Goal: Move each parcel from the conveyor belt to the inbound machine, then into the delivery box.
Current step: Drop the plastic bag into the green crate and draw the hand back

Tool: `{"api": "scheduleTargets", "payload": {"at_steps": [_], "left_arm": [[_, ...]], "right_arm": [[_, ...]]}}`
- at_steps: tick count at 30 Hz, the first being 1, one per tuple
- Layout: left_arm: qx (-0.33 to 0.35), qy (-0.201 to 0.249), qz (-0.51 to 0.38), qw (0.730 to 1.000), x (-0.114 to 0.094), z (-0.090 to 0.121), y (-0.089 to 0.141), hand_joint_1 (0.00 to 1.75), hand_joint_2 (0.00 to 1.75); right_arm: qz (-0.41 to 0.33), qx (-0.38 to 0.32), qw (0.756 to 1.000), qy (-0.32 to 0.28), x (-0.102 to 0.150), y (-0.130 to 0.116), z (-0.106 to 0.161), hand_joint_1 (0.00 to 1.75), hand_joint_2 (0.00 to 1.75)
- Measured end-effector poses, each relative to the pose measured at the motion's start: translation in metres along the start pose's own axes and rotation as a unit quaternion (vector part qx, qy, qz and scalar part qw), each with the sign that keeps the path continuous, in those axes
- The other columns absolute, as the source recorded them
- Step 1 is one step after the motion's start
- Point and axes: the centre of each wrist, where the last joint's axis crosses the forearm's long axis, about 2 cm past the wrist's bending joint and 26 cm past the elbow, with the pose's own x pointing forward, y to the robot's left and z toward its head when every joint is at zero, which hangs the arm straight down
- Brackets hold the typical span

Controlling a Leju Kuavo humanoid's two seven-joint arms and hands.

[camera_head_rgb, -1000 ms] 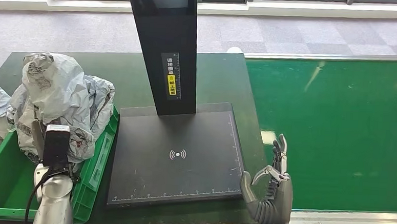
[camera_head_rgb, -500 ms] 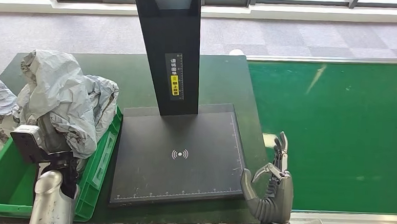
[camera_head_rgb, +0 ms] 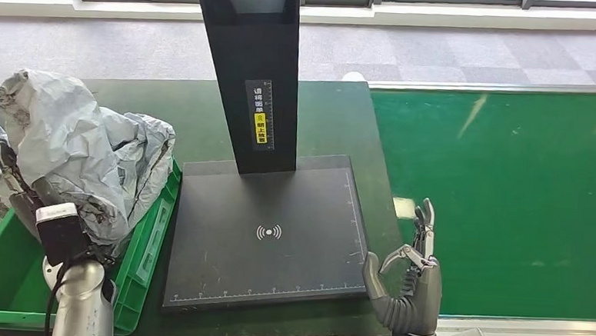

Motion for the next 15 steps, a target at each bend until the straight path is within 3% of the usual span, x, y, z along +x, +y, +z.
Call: {"api": "scheduleTargets", "payload": {"at_steps": [5,9,15], "left_arm": [[0.016,-0.023,0.032,0.999,0.014,0.003,0.005,0.0,0.0],[0.008,-0.025,0.113,0.993,0.024,0.005,0.0,0.0,0.0],[-0.004,-0.019,0.155,0.988,0.036,0.003,-0.007,0.0,0.0]], "right_arm": [[0.001,-0.002,1.0,0.002,0.0,0.0,0.001,0.0,1.75],[0.002,-0.005,1.0,0.008,0.001,0.0,0.006,0.0,1.75],[0.002,-0.006,1.0,0.011,0.003,0.0,0.01,0.0,1.75]]}}
